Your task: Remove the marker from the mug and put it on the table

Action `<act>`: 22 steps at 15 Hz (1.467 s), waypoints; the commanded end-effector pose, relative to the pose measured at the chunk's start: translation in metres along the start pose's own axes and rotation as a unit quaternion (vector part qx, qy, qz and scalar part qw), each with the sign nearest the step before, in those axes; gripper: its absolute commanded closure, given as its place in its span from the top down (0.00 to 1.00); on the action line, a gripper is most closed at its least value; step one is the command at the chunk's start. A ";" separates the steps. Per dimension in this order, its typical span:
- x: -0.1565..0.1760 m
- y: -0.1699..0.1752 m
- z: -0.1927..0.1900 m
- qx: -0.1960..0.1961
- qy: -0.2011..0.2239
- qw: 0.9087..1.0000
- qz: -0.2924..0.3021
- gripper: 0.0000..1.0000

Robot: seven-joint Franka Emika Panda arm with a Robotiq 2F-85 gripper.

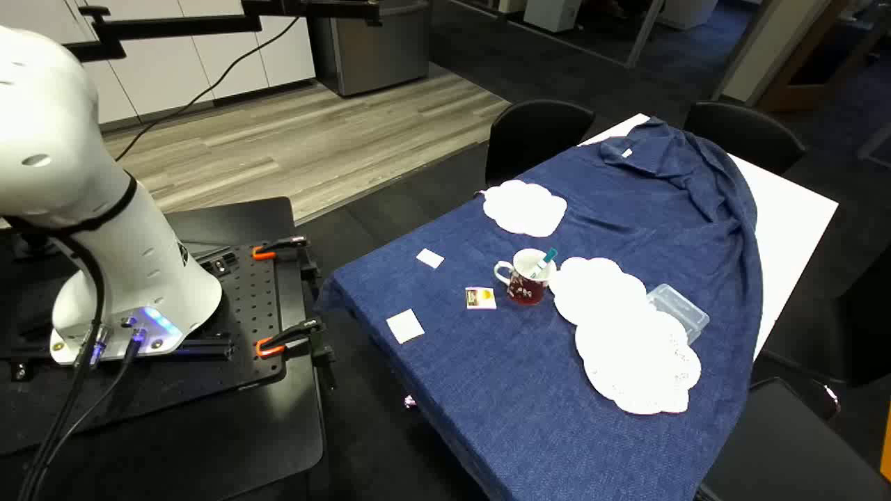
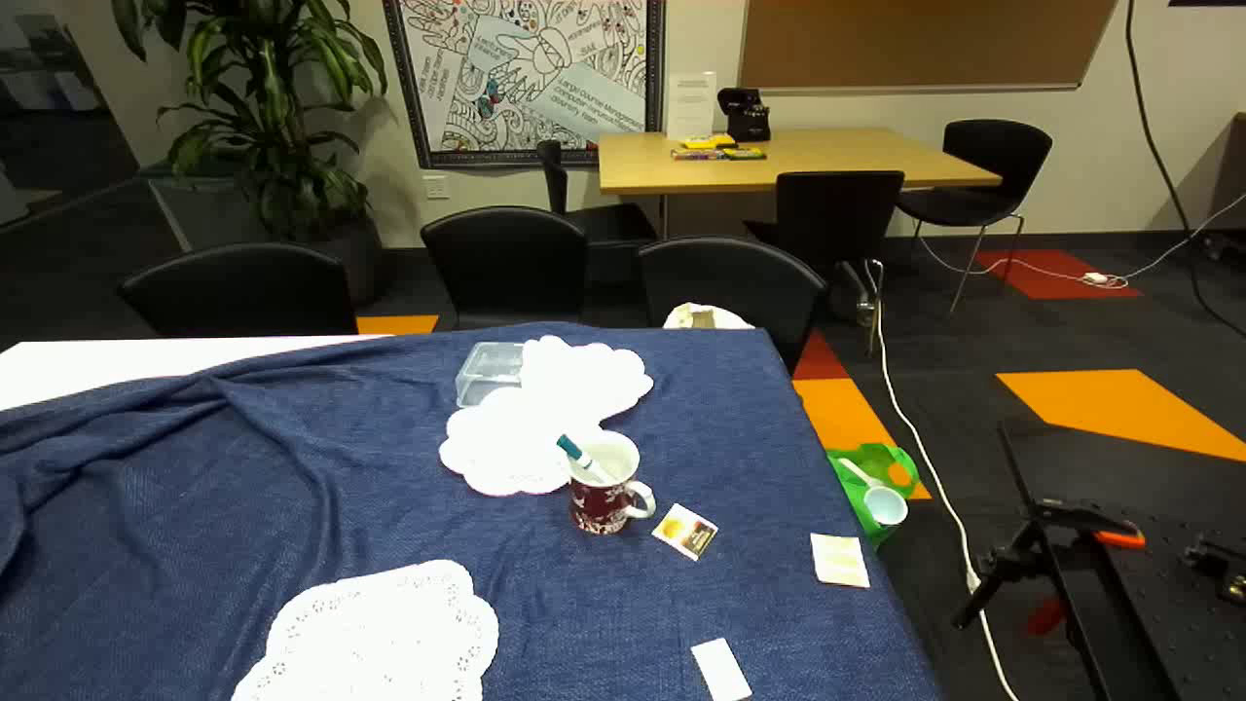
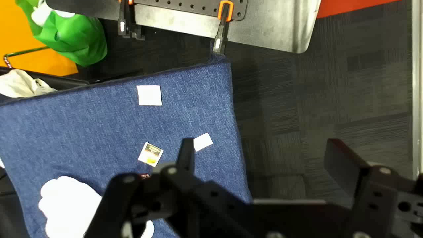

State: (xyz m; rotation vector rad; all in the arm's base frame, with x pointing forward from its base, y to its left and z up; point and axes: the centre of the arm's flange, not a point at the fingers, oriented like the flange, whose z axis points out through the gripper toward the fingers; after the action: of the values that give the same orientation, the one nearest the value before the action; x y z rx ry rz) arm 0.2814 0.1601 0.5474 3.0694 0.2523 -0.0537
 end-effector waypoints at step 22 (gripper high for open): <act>0.098 0.094 0.044 0.046 0.083 0.991 0.097 1.00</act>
State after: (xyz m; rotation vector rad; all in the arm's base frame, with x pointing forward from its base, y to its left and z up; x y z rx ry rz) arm 0.3585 0.0966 0.5139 3.1744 -0.0126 0.1900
